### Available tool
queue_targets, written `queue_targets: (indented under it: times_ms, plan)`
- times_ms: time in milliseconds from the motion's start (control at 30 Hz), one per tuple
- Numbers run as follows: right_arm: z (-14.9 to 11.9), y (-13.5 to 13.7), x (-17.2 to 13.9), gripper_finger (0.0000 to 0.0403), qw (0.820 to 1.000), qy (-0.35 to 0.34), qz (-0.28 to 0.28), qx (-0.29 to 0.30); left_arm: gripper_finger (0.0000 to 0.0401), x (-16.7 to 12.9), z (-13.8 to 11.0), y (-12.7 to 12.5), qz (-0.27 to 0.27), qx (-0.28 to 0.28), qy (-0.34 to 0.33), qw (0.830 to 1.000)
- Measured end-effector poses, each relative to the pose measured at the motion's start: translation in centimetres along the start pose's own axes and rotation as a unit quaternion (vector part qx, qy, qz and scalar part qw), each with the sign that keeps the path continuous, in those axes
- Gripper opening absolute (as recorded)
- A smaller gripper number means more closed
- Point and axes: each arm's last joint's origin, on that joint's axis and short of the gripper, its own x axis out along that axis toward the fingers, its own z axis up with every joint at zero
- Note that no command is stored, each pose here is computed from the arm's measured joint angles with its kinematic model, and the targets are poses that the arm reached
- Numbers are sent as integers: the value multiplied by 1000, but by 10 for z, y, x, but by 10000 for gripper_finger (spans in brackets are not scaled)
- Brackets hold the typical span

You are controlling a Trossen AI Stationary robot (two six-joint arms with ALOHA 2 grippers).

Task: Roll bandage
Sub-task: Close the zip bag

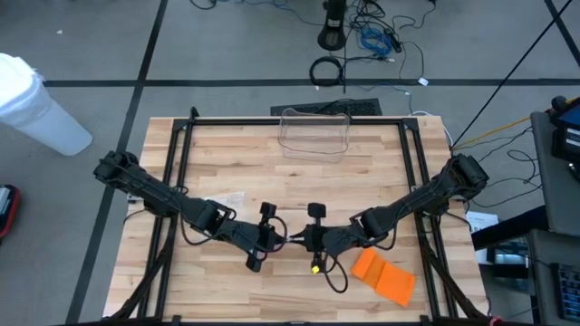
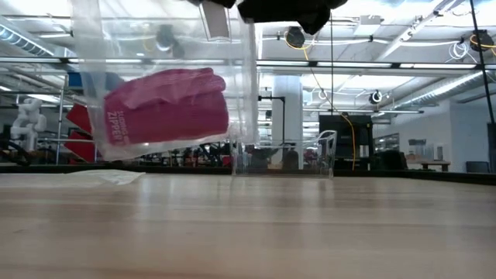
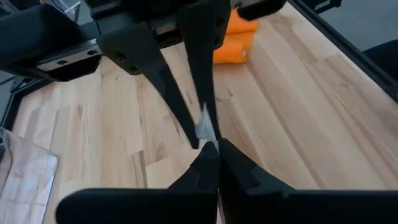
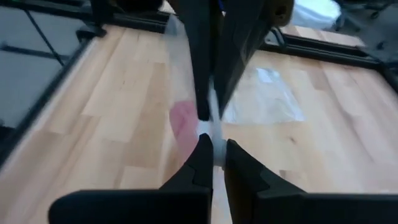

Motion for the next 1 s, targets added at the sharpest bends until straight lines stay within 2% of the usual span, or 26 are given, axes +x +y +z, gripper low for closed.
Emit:
queue_targets:
  times_ms: [100, 233, 300, 467, 600, 767, 1000]
  plan:
    - [-4, -1, 0, 22, 999, 8, -38, -30, 0, -1, 1, 0, -2, 0, -1, 1000]
    - [-5, 2, -4, 62, 995, 3, -85, -50, 0, -3, 0, -2, -17, 3, 2, 1000]
    - [-4, 4, -6, 84, 994, 0, -92, -52, 0, -3, 1, -4, -19, 5, 0, 1000]
    - [-5, 8, -8, 128, 995, -1, -85, -57, 0, -4, 1, -5, -16, 6, 1, 1000]
    - [-5, 12, -9, 148, 996, -3, -61, -60, 0, -3, 1, -4, -13, 5, 1, 1000]
    - [-4, 20, -10, 154, 998, 1, 33, -62, 0, -3, 1, -4, -10, 5, 2, 1000]
    - [0, 13, -6, 150, 999, -12, 24, -41, 0, -2, 1, -4, -7, 4, -1, 1000]
